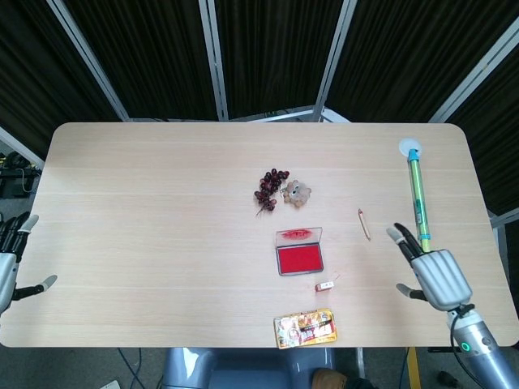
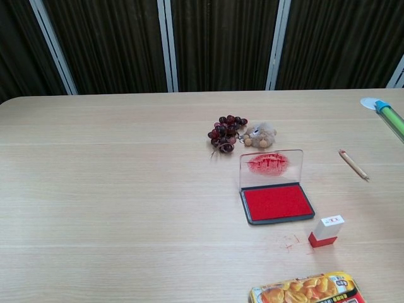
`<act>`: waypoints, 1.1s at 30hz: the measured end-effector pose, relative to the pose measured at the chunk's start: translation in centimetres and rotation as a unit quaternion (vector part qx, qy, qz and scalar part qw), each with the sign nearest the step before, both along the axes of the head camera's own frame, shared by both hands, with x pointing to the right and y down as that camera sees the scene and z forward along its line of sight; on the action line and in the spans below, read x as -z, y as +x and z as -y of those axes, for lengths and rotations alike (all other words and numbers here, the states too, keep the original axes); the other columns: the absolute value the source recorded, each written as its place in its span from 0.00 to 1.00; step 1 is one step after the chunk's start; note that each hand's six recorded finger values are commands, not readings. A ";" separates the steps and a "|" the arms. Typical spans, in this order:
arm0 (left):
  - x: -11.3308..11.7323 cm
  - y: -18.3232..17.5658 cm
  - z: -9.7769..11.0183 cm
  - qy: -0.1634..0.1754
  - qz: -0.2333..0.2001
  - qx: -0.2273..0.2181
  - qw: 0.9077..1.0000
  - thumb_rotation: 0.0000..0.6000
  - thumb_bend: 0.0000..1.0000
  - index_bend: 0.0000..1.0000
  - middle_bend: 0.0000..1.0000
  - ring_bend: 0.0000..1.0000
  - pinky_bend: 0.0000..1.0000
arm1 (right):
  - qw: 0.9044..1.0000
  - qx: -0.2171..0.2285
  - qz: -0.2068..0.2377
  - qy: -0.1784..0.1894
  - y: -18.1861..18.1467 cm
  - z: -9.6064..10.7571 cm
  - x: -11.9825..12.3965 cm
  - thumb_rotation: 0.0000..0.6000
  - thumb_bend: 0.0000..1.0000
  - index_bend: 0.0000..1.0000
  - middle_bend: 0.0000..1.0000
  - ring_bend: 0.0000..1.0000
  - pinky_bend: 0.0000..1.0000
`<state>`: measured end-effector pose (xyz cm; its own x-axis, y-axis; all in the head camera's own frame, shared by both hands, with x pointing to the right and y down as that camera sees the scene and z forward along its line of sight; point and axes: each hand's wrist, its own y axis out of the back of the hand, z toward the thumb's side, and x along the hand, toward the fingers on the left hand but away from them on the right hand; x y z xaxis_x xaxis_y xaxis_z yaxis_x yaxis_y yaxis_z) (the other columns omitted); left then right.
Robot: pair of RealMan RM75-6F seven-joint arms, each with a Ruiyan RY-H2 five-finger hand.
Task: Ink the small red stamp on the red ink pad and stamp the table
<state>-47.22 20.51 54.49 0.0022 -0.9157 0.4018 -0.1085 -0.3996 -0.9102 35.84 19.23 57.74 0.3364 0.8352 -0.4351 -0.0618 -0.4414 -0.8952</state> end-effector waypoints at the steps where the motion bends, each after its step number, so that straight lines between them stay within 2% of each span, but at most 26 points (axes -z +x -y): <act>1: -0.1 0.1 0.1 -0.001 0.003 -0.001 1.000 1.00 0.00 0.00 0.00 0.00 0.00 | 1.000 0.012 0.000 -0.003 -0.8 0.3 -0.3 1.00 0.00 0.15 0.19 0.87 0.99; 9: -1.5 0.0 0.3 -0.013 0.023 0.005 1.000 1.00 0.00 0.00 0.00 0.00 0.00 | 0.994 0.089 0.010 -0.066 -8.0 -0.2 -4.9 1.00 0.00 0.21 0.25 0.88 0.99; 15: -1.8 -0.4 0.3 -0.017 0.029 0.009 0.999 1.00 0.00 0.00 0.00 0.00 0.00 | 0.991 0.100 0.003 -0.090 -11.0 -1.1 -8.1 1.00 0.01 0.32 0.34 0.89 1.00; 21: -2.0 -0.5 0.3 -0.019 0.030 0.009 0.999 1.00 0.00 0.00 0.00 0.00 0.00 | 0.990 0.109 -0.009 -0.094 -12.0 -1.5 -9.7 1.00 0.10 0.39 0.38 0.89 1.00; 33: -2.4 -0.2 0.3 -0.024 0.034 0.004 0.999 1.00 0.00 0.00 0.00 0.00 0.00 | 0.988 0.107 -0.003 -0.114 -12.4 -2.7 -11.1 1.00 0.22 0.43 0.43 0.89 1.00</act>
